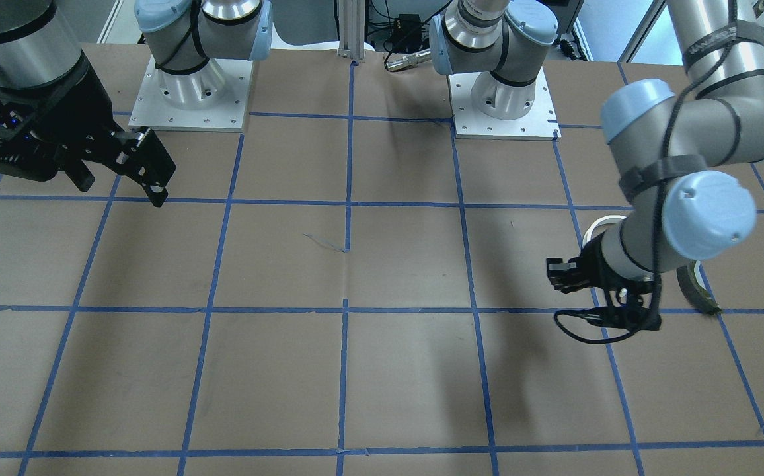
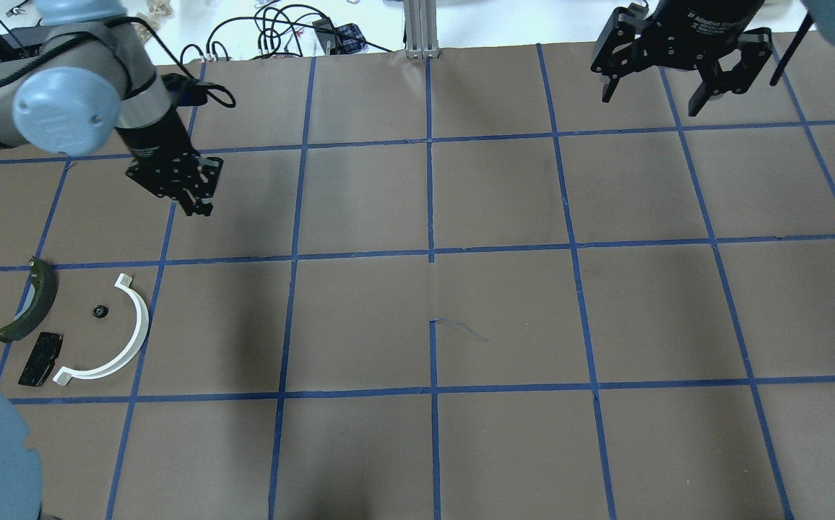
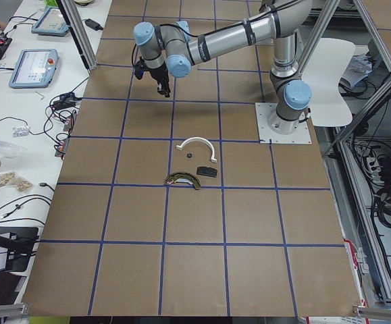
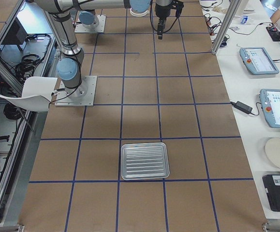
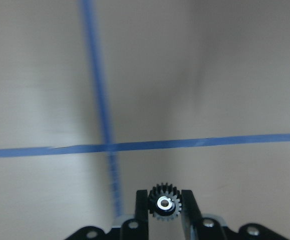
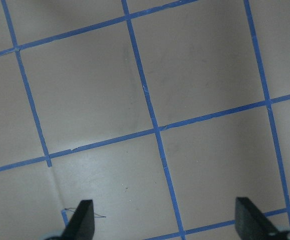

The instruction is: Place bearing gear from tray to pile

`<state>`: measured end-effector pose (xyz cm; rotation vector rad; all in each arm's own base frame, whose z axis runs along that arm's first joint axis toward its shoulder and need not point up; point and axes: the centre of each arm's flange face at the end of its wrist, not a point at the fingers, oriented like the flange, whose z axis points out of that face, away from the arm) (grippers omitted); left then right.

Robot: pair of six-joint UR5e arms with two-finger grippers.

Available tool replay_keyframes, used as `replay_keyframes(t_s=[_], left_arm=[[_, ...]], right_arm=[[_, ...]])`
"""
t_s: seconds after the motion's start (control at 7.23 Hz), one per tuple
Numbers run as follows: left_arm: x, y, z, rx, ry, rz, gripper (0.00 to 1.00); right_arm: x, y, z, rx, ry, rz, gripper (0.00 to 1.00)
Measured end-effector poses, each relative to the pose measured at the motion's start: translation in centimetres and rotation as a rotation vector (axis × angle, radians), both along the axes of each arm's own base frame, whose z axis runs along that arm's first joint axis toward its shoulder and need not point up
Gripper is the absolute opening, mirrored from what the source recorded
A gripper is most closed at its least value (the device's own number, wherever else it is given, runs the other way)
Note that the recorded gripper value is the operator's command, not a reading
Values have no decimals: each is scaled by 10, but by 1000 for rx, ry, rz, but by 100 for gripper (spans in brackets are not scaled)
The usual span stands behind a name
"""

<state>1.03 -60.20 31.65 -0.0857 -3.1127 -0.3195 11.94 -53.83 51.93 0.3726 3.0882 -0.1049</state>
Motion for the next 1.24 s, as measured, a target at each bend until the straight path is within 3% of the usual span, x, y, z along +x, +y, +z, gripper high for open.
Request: replay_keyframes(t_s=[0.41, 0.69, 1.24], left_arm=[[150, 25, -19, 37, 36, -22, 0], [215, 48, -43, 27, 49, -43, 0], [221, 73, -104, -46, 12, -122, 0]], right_arm=[[0, 0, 0, 0, 0, 0, 100], [0, 0, 0, 0, -1, 0, 100], [0, 0, 0, 0, 0, 0, 100]])
